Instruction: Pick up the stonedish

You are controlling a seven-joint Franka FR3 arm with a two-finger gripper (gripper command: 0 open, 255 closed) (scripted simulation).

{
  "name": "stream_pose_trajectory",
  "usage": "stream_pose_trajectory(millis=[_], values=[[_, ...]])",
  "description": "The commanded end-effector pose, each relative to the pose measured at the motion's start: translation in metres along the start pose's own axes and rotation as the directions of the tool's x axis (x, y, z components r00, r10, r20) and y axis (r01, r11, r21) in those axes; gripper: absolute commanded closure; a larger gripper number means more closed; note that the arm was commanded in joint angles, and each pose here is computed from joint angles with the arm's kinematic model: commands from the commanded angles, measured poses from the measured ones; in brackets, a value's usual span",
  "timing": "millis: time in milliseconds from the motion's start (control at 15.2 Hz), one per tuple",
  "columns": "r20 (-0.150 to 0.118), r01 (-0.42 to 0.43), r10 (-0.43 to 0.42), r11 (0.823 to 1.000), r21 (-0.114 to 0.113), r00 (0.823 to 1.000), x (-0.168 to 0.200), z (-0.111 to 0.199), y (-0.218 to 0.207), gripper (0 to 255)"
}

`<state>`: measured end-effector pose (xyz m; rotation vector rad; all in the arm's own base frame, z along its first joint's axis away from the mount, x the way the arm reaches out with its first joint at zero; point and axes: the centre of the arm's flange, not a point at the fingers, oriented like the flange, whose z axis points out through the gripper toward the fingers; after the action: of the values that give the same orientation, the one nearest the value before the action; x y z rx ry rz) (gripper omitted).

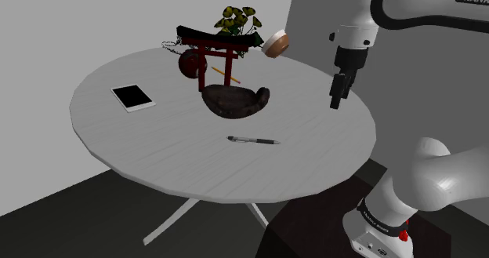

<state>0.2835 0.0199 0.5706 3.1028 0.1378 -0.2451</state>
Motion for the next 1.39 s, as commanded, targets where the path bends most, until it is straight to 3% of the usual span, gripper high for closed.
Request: stream_pose_trajectory(millis=[0, 264, 396, 594, 726, 924, 1254, 1320], values=[[0.0, 0.0, 0.0, 1.0, 0.0, 1.0, 0.0, 0.0, 0.0, 0], [-0.061, -0.189, 0.193, 0.98, 0.062, 0.979, 0.008, -0.006, -0.041, 0], [-0.086, -0.28, 0.288, 0.955, 0.097, 0.954, 0.015, -0.01, -0.061, 0], [-0.117, -0.408, 0.426, 0.9, 0.153, 0.897, 0.029, -0.017, -0.088, 0], [-0.133, -0.486, 0.513, 0.852, 0.192, 0.848, 0.04, -0.023, -0.105, 0], [-0.149, -0.592, 0.635, 0.765, 0.253, 0.758, 0.059, -0.033, -0.129, 0], [-0.154, -0.73, 0.807, 0.584, 0.356, 0.57, 0.095, -0.055, -0.159, 0], [-0.154, -0.734, 0.812, 0.576, 0.359, 0.563, 0.097, -0.056, -0.16, 0]])
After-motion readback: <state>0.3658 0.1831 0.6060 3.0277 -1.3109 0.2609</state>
